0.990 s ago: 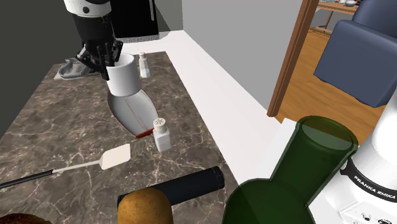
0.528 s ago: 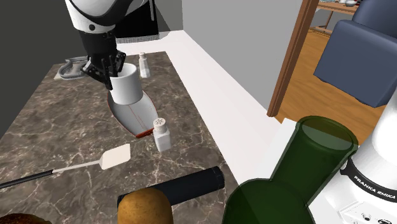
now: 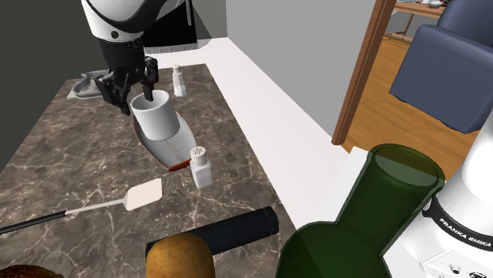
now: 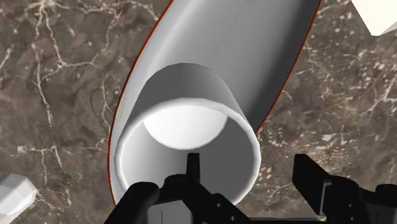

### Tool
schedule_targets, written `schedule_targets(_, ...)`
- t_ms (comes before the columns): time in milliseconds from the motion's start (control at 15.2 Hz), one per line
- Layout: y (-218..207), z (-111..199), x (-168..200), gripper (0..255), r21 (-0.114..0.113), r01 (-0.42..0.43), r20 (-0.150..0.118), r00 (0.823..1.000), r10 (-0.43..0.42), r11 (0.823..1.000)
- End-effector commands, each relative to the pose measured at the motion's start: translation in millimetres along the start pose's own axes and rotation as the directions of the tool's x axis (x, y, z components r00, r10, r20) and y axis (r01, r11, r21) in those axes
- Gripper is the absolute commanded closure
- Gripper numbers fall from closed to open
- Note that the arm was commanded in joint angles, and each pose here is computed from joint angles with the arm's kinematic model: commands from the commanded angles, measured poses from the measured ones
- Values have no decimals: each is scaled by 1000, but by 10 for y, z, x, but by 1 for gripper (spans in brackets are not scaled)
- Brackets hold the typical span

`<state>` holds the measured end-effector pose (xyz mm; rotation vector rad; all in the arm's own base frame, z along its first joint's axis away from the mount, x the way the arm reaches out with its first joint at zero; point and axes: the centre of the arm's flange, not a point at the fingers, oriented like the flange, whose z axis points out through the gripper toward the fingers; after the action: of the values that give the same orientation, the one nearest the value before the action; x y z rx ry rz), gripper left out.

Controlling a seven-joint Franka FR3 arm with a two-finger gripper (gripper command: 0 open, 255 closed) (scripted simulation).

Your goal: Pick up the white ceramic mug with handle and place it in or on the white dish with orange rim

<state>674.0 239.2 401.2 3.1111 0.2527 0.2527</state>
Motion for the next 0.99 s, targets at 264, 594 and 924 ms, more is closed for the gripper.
schedule_targets(264, 0, -133, 0, 0, 0, 0, 0, 1000, 0, 1000)
schedule_targets(594, 0, -501, 0, 0, 0, 0, 0, 1000, 0, 1000)
schedule_targets(924, 0, -501, 0, 0, 0, 0, 0, 1000, 0, 1000)
